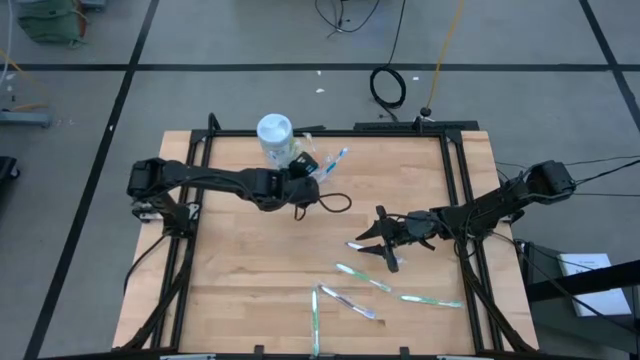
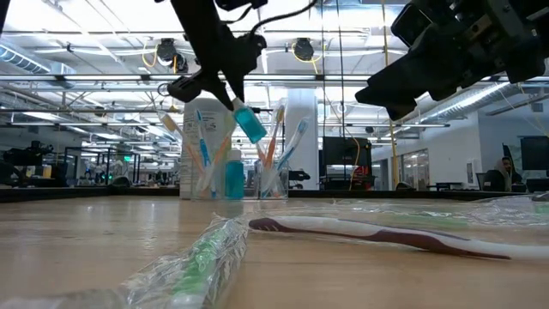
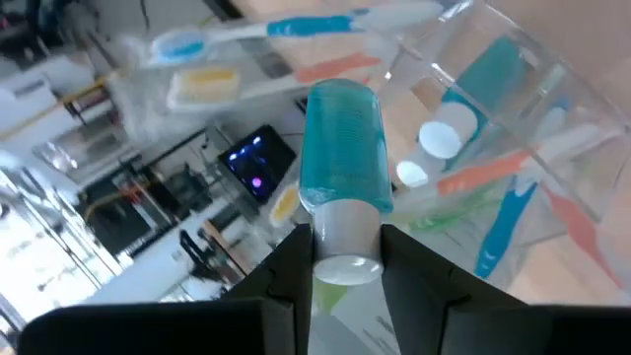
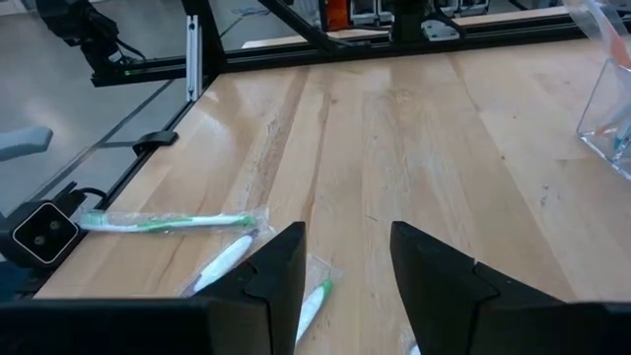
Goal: Pick & Place toothbrushing station
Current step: Put the mouthwash into the transparent organizer
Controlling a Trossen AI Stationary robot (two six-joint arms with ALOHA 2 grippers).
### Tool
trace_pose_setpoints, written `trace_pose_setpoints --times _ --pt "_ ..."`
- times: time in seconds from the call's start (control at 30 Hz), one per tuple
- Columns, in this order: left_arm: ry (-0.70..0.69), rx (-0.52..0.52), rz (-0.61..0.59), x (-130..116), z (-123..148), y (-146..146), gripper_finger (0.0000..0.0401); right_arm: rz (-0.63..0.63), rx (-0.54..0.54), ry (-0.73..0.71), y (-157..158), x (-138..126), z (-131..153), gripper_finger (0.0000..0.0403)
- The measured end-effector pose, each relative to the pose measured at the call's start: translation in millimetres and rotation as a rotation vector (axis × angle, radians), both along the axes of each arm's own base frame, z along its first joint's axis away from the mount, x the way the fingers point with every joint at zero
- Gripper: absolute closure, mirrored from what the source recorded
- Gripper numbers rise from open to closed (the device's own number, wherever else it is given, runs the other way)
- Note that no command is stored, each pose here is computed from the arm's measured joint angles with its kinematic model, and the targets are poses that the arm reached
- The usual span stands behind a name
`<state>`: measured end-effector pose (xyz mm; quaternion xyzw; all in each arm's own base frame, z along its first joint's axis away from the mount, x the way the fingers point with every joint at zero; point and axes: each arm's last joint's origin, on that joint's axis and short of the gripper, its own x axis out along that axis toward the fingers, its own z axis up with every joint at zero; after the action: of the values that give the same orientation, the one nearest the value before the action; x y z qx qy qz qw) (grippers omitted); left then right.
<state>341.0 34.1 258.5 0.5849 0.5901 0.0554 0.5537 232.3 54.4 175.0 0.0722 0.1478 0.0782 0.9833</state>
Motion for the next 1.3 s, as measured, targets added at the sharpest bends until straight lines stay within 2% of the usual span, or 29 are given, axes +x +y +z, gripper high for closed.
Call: trace_pose_setpoints --times 0.1,0.23,0.37,0.73,0.93,1.17,1.3 --pt "0.073 0.020 -0.033 3 -6 5 0.0308 0.000 -0.001 0.000 0 0 0 0.0261" --pt "0.250 0.082 -0.113 8 -20 8 0.0308 0.000 -0.002 0.001 0 0 0 0.0261" --pt "0.329 0.094 -0.162 14 -33 8 0.0308 0.000 -0.002 0.005 0 0 0 0.0261" --pt "0.443 0.128 -0.240 17 -39 12 0.0308 0.007 -0.026 0.009 0 0 -1 0.0261" --pt "0.468 0.092 -0.336 18 -37 11 0.0308 0.007 -0.027 0.013 0 0 -2 0.0261" --pt "0.444 0.027 -0.338 17 -38 26 0.0308 0.015 -0.053 0.015 0 -1 -2 0.0261" --pt "0.468 0.021 -0.352 16 -38 34 0.0287 0.015 -0.053 0.015 0 -1 -2 0.0261"
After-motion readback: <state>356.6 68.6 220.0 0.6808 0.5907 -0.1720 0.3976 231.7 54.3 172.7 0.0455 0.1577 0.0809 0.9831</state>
